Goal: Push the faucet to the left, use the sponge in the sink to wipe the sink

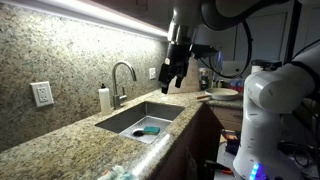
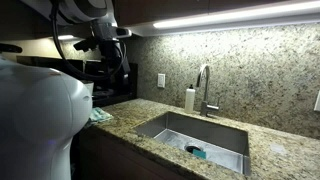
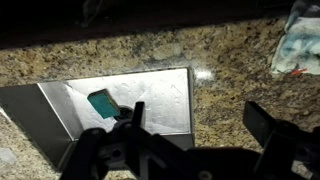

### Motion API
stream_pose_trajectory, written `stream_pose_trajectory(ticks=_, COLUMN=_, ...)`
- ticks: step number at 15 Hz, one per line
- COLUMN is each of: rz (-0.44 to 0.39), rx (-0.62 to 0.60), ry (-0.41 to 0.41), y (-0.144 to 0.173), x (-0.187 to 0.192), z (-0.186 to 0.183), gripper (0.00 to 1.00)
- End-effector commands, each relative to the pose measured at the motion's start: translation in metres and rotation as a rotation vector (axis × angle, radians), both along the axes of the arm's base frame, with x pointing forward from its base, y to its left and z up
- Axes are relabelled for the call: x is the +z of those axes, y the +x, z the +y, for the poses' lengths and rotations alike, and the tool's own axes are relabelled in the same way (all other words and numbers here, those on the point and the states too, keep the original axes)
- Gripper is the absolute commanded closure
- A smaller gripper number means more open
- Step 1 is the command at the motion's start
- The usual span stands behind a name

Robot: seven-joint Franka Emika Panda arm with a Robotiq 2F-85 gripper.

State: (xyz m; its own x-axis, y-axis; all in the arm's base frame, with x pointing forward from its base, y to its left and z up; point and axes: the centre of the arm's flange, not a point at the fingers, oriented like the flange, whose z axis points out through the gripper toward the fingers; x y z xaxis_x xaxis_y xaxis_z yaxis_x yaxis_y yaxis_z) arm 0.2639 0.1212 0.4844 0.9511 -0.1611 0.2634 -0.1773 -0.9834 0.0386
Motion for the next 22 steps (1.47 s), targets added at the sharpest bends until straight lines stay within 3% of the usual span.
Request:
stream_pose_trajectory(ticks=1, rz=0.0, rx=0.0, ry=0.0, y=0.0, x=0.0, z=0.0, gripper=0.0)
stream_pose_trajectory(ticks=8, rz=0.0, rx=0.0, ry=0.0, y=0.0, x=0.0, z=0.0, gripper=0.0)
stream_pose_trajectory(ticks=12, rz=-0.055, rx=-0.022, ry=-0.064, y=0.031, x=0.004, z=-0.014, gripper=0.0)
stream_pose_trajectory(ticks=18, rz=-0.166, rx=-0.051, ry=-0.136, y=0.095, x=-0.004, z=-0.095, gripper=0.0)
stream_pose_trajectory(ticks=22, rz=-0.228, rx=-0.077, ry=-0.125, y=0.132, x=0.003, z=-0.158, gripper=0.0)
